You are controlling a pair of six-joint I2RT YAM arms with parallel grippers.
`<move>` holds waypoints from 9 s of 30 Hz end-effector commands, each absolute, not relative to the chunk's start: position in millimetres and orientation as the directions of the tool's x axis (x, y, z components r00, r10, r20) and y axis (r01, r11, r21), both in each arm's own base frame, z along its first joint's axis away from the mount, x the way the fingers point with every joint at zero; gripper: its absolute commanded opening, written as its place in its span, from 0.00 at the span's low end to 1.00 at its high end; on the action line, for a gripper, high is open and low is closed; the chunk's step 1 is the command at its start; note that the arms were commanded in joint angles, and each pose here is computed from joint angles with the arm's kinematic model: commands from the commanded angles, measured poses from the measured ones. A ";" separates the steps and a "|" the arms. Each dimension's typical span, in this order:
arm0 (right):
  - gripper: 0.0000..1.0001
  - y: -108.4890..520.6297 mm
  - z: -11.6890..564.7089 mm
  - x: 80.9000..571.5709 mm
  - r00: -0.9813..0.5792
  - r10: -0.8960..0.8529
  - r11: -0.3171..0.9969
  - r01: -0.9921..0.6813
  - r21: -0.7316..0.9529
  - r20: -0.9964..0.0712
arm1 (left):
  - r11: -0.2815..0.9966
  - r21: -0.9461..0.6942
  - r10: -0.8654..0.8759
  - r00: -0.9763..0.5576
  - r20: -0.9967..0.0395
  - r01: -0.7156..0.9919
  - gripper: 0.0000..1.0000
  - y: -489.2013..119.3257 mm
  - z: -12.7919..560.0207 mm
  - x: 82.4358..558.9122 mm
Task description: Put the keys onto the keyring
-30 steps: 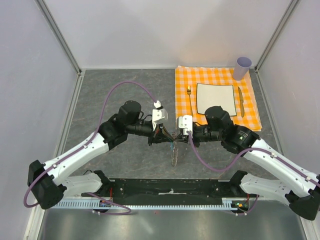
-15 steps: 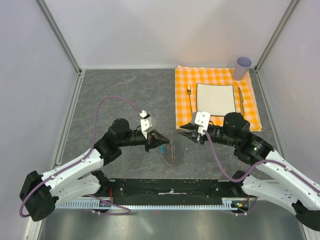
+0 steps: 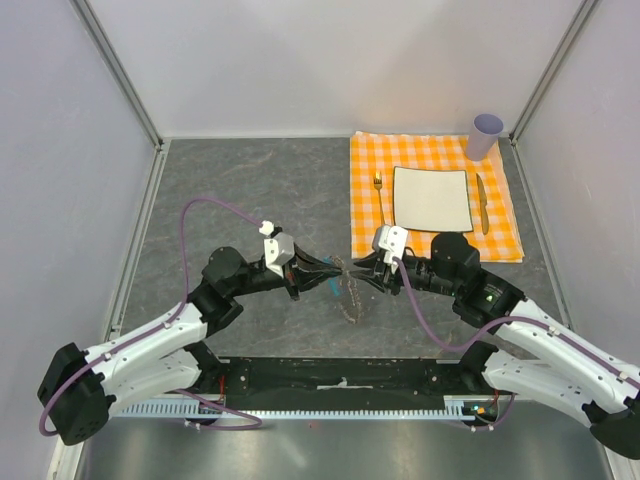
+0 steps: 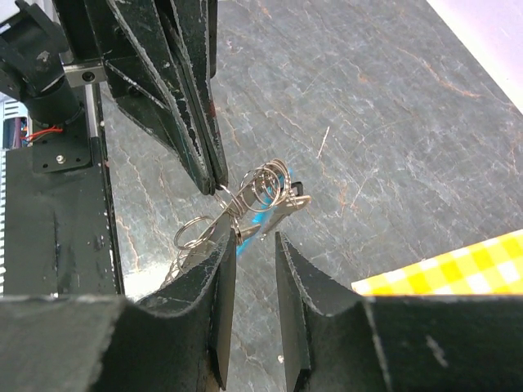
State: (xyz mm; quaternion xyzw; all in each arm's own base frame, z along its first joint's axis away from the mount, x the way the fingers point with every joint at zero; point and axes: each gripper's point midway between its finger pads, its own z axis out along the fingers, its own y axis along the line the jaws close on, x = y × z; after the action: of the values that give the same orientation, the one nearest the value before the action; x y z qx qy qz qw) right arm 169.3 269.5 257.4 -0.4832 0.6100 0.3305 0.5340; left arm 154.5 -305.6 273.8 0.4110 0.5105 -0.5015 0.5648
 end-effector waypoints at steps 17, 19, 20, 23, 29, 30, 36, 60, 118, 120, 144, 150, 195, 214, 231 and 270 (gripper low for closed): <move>0.00 288.9 275.4 148.4 0.076 -0.140 0.170 -0.980 -0.099 -0.987 | 0.147 0.009 -0.289 0.051 -0.956 0.989 0.02 -304.8 310.4 150.8; 0.00 290.6 274.8 145.0 0.054 -0.131 0.155 -0.985 -0.074 -0.990 | 0.158 0.011 -0.296 0.058 -0.953 0.987 0.02 -304.6 310.6 153.0; 0.00 292.2 271.2 140.9 0.038 -0.130 0.133 -0.990 -0.056 -0.991 | 0.161 0.006 -0.294 0.054 -0.954 0.987 0.02 -304.9 307.0 153.8; 0.00 297.0 272.5 136.6 -0.010 -0.083 0.118 -0.993 0.000 -0.997 | 0.172 0.007 -0.309 0.061 -0.949 0.985 0.02 -304.9 302.1 156.4; 0.12 294.2 271.4 145.7 -0.043 -0.050 0.193 -0.981 0.032 -0.998 | 0.150 -0.005 -0.337 0.046 -0.940 0.989 0.02 -306.6 296.8 154.1; 0.14 292.1 270.8 148.2 -0.043 -0.050 0.214 -0.976 0.031 -0.998 | 0.145 -0.007 -0.335 0.043 -0.941 0.989 0.02 -306.9 296.0 153.0; 0.24 278.7 282.1 162.2 -0.005 -0.022 0.329 -0.944 -0.003 -1.000 | 0.149 -0.008 -0.324 0.041 -0.945 0.989 0.02 -303.8 290.5 151.0; 0.27 289.2 289.4 158.1 0.056 -0.043 0.251 -0.966 -0.065 -0.997 | 0.116 -0.006 -0.318 0.032 -0.947 0.993 0.02 -304.2 290.8 144.4; 0.54 154.5 86.8 215.0 -0.808 0.059 0.942 -0.149 0.300 -0.586 | 0.383 -0.457 0.350 -0.584 -0.732 0.803 0.57 -345.5 72.3 162.3; 0.58 152.7 75.1 209.3 -0.832 0.049 0.945 -0.141 0.296 -0.553 | 0.431 -0.457 0.394 -0.618 -0.681 0.778 0.57 -345.5 55.2 163.8; 0.59 267.7 46.5 227.6 -0.851 -0.152 0.785 -0.413 0.461 -0.502 | 0.825 -0.174 0.426 -0.794 -0.433 0.538 0.58 -245.0 -10.5 194.1; 0.58 264.4 72.3 241.9 -0.761 -0.223 0.777 -0.516 0.360 -0.609 | 0.843 -0.179 0.351 -0.770 -0.532 0.508 0.58 -241.2 13.4 212.6; 0.46 251.0 62.0 202.2 -0.714 -0.253 0.763 -0.562 0.319 -0.653 | 0.927 0.004 0.329 -0.807 -0.490 0.376 0.56 -216.1 7.5 269.0; 0.39 288.9 64.3 242.8 -0.570 -0.332 0.687 -0.692 0.221 -0.752 | 0.935 -0.099 0.243 -0.816 -0.525 0.342 0.56 -210.2 15.2 273.9; 0.17 310.5 46.1 270.2 -0.529 -0.337 0.684 -0.706 0.184 -0.779 | 0.938 -0.097 0.234 -0.813 -0.533 0.333 0.57 -208.3 12.7 273.6; 0.00 375.6 80.0 228.3 -0.605 -0.316 0.560 -0.741 0.371 -0.731 | 0.955 -0.183 0.019 -0.662 -0.750 0.235 0.56 -182.0 73.0 273.8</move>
State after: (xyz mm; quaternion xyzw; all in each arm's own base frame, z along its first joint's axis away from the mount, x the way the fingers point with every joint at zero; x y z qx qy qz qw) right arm 231.9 342.7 56.6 -0.3162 0.8579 0.2770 0.2956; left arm 266.4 -181.3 51.4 0.1143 0.9209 -0.1067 0.3571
